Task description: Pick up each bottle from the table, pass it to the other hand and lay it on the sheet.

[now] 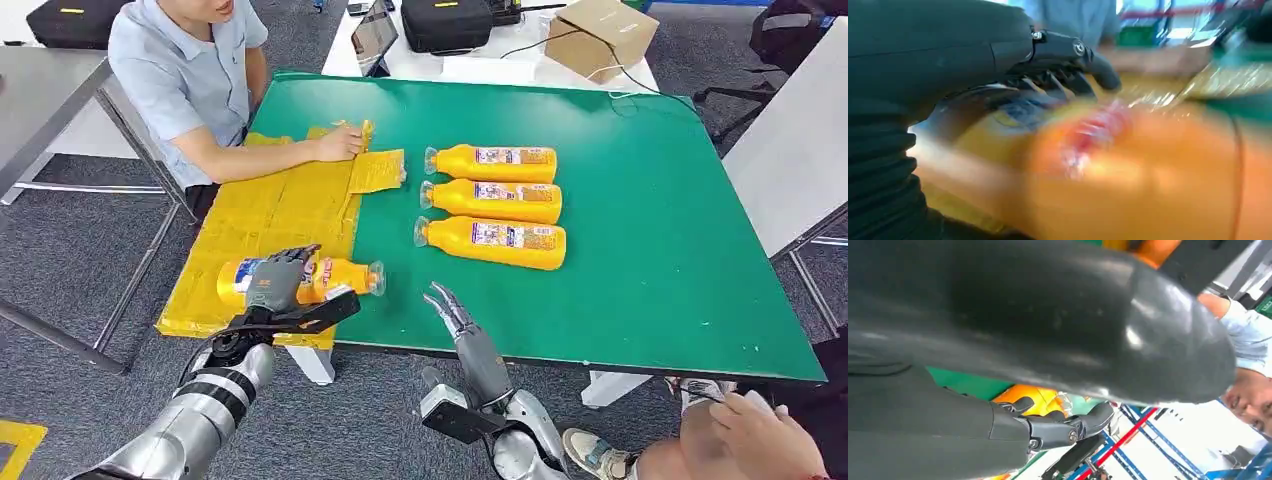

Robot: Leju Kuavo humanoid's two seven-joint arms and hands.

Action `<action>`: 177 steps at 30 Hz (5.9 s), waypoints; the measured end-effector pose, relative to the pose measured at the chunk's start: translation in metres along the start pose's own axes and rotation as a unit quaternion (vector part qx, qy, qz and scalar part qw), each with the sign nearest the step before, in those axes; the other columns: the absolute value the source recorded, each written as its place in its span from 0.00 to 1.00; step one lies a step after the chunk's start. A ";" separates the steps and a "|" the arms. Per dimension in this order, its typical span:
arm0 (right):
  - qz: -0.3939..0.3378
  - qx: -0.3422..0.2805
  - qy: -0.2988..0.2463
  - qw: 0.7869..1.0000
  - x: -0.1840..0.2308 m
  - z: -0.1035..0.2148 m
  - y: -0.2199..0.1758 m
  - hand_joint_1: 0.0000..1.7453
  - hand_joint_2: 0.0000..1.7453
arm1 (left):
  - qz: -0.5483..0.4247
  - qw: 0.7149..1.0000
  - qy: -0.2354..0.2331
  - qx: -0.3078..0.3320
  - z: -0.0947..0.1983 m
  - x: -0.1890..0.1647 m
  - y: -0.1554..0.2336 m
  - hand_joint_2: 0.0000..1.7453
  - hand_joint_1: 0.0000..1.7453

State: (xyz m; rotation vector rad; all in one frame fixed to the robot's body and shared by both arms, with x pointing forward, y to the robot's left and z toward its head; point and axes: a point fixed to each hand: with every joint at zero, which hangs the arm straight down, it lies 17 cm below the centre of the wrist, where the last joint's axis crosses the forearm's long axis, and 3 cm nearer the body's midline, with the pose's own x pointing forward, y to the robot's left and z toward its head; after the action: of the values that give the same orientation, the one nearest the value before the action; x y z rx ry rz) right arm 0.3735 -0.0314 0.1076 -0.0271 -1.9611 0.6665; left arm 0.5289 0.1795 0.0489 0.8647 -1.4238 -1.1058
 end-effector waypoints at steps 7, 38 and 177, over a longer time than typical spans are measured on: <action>0.005 0.003 0.001 1.000 -0.005 -0.002 0.001 0.00 0.00 | 0.087 0.993 -0.027 -0.073 -0.002 0.019 -0.018 1.00 0.00; 0.081 -0.030 0.017 0.996 -0.031 0.010 -0.021 0.00 0.00 | 0.584 0.737 -0.196 0.277 0.065 0.088 0.210 1.00 0.00; -0.165 -0.006 -0.055 0.985 0.075 -0.036 -0.005 1.00 1.00 | 0.667 0.712 -0.209 0.072 0.154 0.206 0.109 1.00 0.00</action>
State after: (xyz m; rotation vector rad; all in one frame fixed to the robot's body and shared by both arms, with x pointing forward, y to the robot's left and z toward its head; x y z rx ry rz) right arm 0.3694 0.0031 0.1833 0.3268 -2.0143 0.4446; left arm 0.3535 0.0442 0.2193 -0.4717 -1.9359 -0.0084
